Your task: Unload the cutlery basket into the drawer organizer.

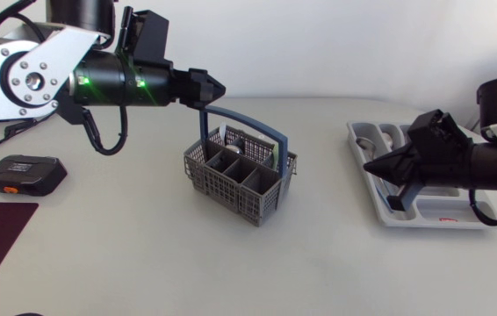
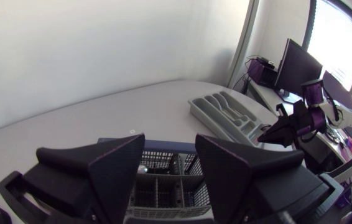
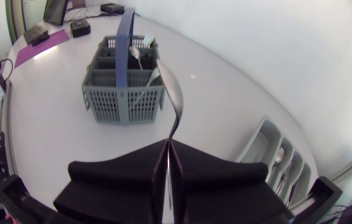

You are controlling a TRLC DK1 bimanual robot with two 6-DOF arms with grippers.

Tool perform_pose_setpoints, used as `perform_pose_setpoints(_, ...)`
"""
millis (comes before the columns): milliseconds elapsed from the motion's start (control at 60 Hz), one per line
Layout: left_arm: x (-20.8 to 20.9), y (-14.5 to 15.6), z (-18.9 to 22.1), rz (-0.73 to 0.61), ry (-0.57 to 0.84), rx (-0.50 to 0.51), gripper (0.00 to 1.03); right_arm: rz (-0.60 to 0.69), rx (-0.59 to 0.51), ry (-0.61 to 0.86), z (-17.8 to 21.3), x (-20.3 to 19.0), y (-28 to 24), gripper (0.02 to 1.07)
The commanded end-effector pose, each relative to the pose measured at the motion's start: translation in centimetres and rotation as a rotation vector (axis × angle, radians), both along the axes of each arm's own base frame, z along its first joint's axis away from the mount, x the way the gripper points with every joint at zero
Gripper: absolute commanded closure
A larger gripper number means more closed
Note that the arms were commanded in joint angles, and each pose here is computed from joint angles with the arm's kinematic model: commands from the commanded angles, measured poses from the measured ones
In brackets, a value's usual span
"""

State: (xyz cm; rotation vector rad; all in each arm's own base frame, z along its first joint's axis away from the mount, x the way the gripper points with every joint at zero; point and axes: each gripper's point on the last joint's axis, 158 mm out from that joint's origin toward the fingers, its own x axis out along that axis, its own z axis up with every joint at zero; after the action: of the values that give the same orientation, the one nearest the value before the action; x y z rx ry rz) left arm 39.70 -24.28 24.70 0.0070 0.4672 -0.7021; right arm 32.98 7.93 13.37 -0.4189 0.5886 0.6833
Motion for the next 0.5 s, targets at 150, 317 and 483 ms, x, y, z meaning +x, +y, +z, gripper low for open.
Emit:
perform_pose_setpoints(150,1.0,1.4,-2.1,0.006,-0.013,0.108,0.33,0.082,-0.160,0.061,-3.7,0.1,-7.3,1.01)
perform_pose_setpoints(317,1.1,1.8,-3.5,0.009,-0.007,0.155,0.32,0.099,-0.223,0.124,-6.1,0.6,-12.9,1.01)
perform_pose_setpoints(483,0.9,1.7,-4.9,-0.003,0.009,0.183,0.30,0.129,-0.297,0.172,-8.0,1.3,-18.2,1.01)
